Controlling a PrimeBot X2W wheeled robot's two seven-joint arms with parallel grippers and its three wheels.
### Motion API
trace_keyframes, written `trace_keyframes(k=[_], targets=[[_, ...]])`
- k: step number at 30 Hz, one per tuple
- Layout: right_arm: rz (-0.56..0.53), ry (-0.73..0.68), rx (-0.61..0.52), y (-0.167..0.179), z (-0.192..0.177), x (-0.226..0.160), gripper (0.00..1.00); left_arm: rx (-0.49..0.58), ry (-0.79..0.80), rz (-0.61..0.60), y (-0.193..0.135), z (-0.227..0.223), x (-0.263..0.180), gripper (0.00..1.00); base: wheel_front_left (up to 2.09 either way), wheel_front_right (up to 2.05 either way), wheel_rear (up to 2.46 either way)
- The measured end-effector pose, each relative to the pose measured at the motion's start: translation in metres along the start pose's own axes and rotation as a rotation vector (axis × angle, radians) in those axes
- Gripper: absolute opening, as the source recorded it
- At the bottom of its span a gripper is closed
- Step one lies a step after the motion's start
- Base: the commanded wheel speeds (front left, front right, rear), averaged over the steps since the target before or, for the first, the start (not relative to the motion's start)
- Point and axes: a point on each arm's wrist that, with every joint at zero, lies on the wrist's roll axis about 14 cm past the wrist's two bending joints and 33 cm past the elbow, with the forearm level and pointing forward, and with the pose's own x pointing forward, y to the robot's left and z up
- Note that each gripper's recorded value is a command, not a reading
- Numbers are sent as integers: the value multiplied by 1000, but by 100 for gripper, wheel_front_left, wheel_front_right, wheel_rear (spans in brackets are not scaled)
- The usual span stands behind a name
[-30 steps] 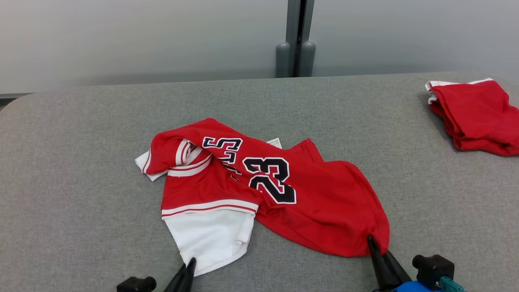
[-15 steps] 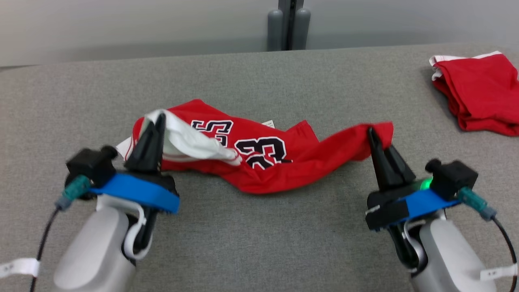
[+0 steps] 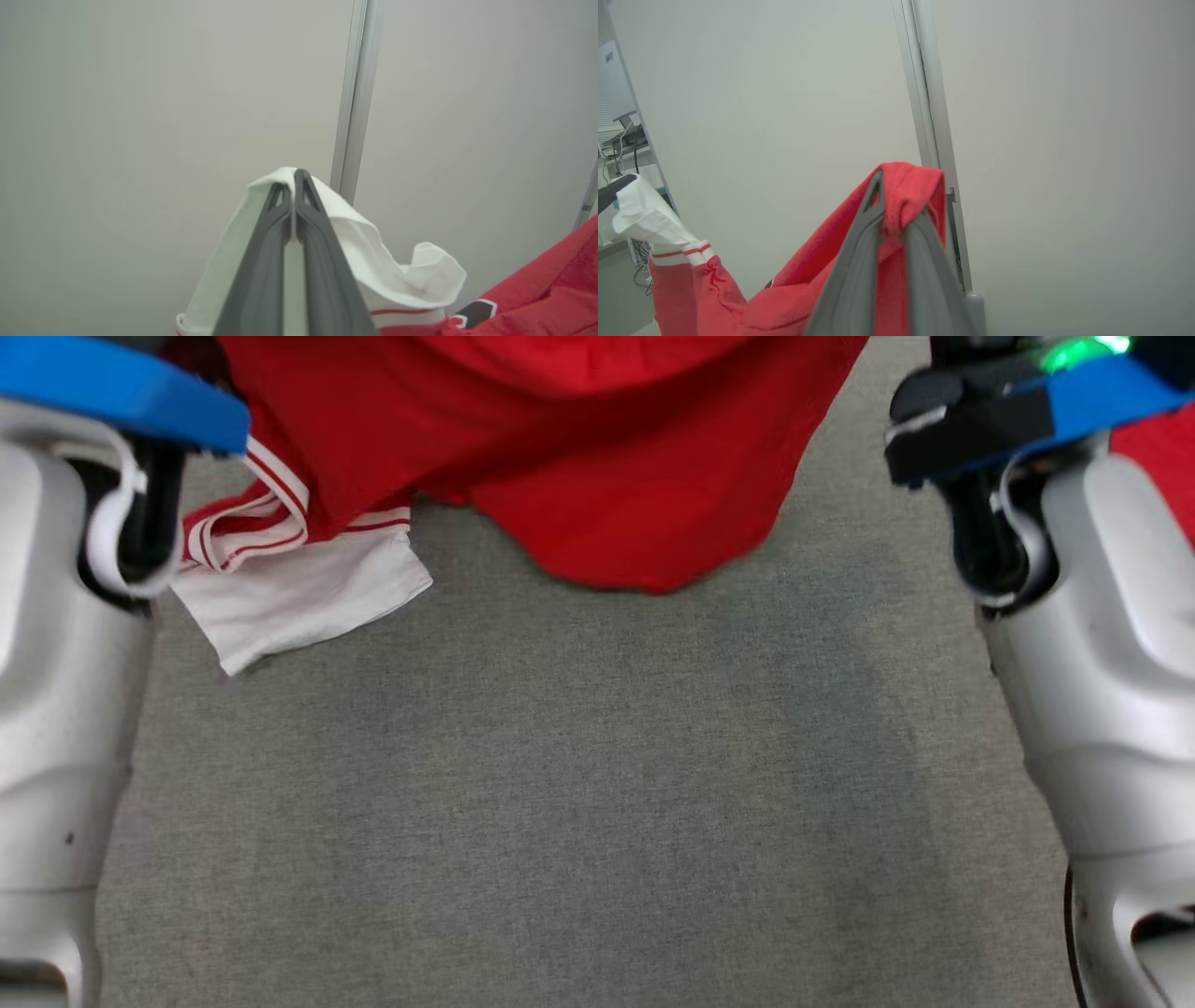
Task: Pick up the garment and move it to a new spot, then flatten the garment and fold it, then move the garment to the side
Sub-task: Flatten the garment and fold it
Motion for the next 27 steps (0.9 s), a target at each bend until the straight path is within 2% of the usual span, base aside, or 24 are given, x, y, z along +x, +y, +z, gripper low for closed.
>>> trace_keyframes(k=[7,16,18,22,27], targets=[[-58,-89,75,-21,51,59,0,18,-114,-14,2,55,53,0,0,0,0],[-90,-181,71,-32,110,86,0,-3,-284,-75,-27,132,84,0,0,0,0],[-90,-175,72,-33,106,87,0,-20,-289,-85,-29,130,86,0,0,0,0],[-82,-124,87,-33,76,84,0,-13,-227,-83,-22,97,83,0,0,0,0],[-66,-20,99,-29,18,60,0,-46,-128,-47,-6,43,57,0,0,0,0]])
